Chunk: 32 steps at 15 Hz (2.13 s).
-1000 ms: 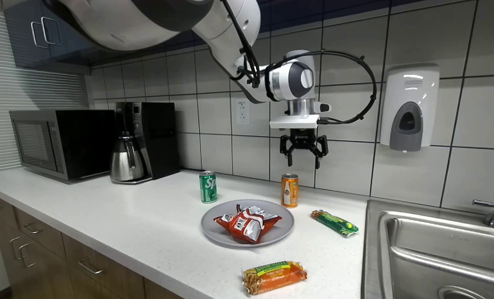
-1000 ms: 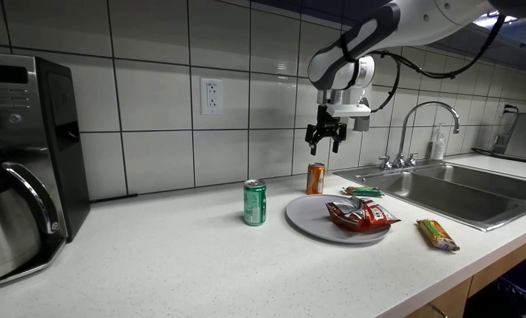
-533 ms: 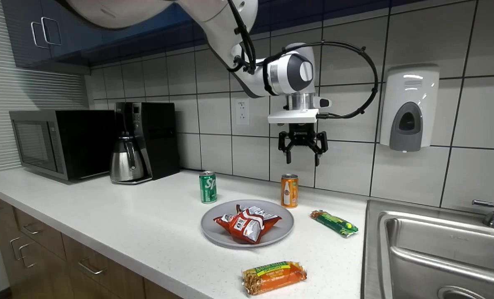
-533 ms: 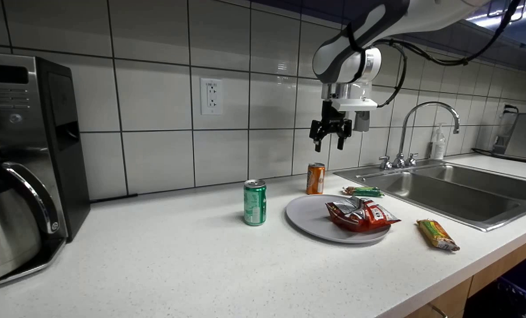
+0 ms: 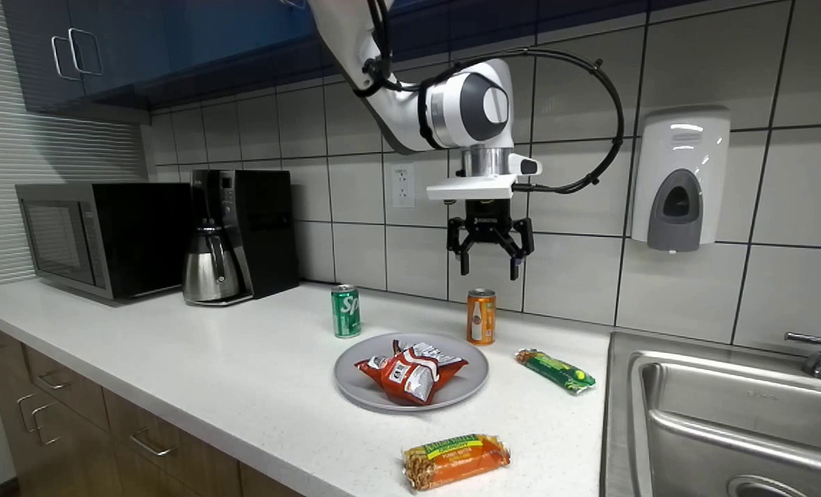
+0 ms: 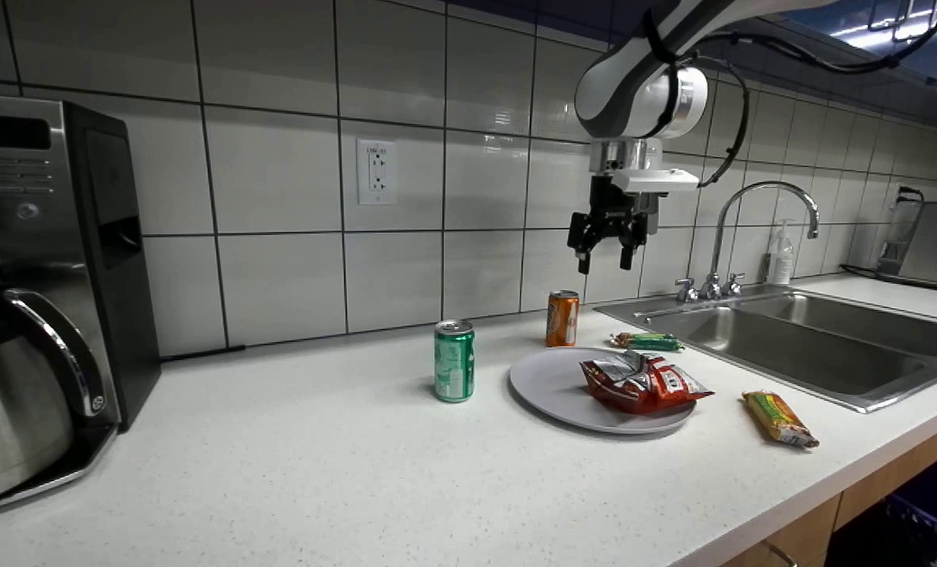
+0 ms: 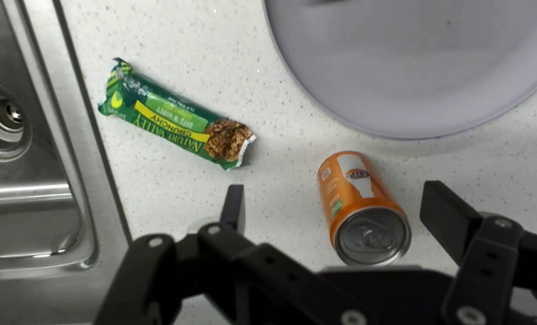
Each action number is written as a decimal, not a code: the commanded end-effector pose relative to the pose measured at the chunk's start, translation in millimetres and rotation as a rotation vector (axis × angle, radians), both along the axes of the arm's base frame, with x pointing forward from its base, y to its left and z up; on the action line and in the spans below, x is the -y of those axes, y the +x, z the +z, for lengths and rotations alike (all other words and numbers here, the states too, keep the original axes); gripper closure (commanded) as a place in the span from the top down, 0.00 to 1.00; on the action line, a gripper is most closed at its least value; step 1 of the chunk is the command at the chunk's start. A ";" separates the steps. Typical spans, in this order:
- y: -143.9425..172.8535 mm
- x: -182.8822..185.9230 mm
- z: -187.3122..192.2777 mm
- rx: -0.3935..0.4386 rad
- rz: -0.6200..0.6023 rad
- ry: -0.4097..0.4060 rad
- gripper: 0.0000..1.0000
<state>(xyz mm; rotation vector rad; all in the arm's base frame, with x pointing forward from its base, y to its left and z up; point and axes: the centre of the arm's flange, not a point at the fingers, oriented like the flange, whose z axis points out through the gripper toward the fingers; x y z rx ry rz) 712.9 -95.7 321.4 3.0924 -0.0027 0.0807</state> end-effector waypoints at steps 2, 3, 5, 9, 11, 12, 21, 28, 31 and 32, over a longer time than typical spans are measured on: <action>-69.1 -13.7 -2.5 -0.025 0.009 0.002 1.00; -76.8 -16.0 -5.2 -0.035 0.009 0.002 1.00; -93.0 -21.8 -11.1 -0.054 0.013 -0.002 1.00; -121.3 -33.2 -18.1 -0.087 0.006 0.002 1.00; -135.9 -39.9 -20.6 -0.108 0.005 -0.002 1.00; -142.7 -43.1 -21.7 -0.118 0.005 -0.001 1.00; -169.2 -54.1 -35.9 -0.165 -0.034 0.014 1.00; -160.6 -56.6 -44.8 -0.170 -0.026 0.009 1.00; -156.9 -57.5 -52.8 -0.181 -0.021 0.010 1.00; -156.3 -57.7 -53.1 -0.180 -0.022 0.018 1.00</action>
